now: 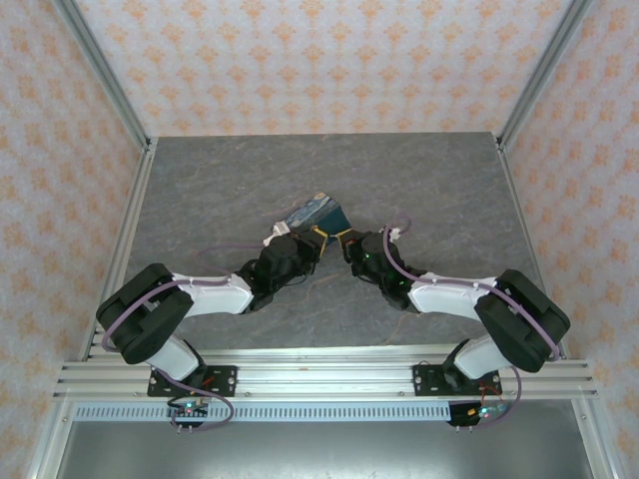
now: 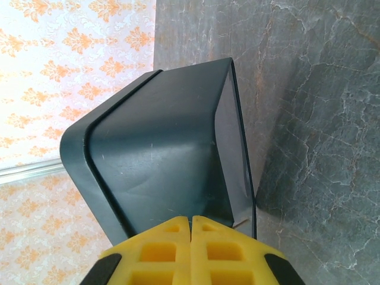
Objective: Unlock the padlock with the key
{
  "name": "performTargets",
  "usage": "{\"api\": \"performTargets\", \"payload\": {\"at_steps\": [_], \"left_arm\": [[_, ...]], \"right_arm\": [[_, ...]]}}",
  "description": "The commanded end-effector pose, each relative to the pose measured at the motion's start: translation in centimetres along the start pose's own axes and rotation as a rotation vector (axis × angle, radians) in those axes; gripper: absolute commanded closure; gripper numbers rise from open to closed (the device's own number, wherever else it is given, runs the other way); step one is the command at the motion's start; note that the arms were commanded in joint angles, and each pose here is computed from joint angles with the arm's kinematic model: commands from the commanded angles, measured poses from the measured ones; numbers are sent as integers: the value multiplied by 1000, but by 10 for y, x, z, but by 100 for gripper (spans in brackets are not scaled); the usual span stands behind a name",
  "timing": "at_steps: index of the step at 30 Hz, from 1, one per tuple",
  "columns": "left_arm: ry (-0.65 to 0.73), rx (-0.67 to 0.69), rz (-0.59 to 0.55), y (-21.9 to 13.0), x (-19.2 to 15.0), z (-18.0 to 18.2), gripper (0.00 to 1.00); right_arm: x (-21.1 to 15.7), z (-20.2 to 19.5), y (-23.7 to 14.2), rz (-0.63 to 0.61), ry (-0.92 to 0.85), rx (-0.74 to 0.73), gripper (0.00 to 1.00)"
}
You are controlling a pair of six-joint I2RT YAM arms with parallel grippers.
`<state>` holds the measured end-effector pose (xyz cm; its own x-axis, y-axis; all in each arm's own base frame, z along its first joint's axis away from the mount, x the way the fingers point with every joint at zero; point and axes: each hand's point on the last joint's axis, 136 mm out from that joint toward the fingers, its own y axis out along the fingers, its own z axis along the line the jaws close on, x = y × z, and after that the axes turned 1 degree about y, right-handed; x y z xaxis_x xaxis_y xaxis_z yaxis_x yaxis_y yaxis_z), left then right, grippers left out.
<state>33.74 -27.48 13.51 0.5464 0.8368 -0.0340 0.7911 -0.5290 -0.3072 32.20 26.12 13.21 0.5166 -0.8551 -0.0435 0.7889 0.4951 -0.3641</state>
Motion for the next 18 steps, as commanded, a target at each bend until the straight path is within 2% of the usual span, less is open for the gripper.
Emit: {"api": "performTargets", "payload": {"at_steps": [1,18], "left_arm": [[-20,-64,-32,4,2,-20,100],[-20,-68,-18,5,0,-20,100]], "right_arm": [[-2,12,2,0,18,41,100],[-9,17,7,28,2,45,100]]}}
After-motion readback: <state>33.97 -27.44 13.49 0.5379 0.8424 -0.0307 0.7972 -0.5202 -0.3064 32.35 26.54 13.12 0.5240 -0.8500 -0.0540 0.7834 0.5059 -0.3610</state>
